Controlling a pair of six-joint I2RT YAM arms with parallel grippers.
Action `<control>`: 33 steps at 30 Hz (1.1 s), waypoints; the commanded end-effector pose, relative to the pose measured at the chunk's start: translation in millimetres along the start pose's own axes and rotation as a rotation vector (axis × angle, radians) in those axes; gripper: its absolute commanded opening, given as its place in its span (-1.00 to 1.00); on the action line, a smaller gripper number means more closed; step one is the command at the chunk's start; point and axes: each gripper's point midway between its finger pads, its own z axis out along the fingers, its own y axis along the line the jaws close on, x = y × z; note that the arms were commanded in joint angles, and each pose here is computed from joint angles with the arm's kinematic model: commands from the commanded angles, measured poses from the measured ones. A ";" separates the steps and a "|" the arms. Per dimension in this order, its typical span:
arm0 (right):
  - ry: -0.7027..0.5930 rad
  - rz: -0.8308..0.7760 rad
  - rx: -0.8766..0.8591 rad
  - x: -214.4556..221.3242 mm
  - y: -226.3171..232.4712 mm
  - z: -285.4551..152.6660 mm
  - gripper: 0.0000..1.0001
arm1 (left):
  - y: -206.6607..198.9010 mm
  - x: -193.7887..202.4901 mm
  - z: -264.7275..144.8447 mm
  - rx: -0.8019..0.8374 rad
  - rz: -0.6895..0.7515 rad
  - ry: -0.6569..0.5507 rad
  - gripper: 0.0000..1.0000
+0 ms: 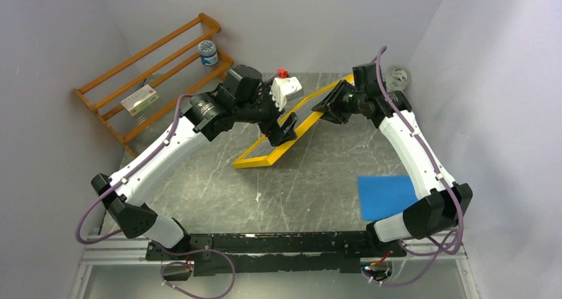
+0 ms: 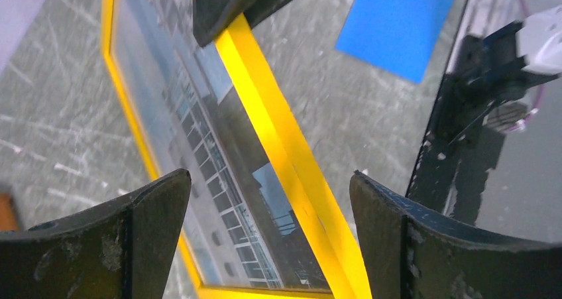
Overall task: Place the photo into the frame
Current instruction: Turn over the photo frame at the center of the board.
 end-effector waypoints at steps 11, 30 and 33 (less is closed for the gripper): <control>-0.065 -0.266 -0.421 -29.0 -24.1 -1.0 -0.33 | 80.9 22.6 19.3 -0.190 -0.397 -0.092 0.88; -0.117 -0.042 -0.118 -41.5 -158.2 78.6 0.69 | 203.3 223.5 60.5 -0.449 -0.888 0.246 0.80; -0.093 -0.013 -0.107 -34.3 -173.6 90.2 0.69 | 203.0 234.8 68.8 -0.413 -0.923 0.260 0.80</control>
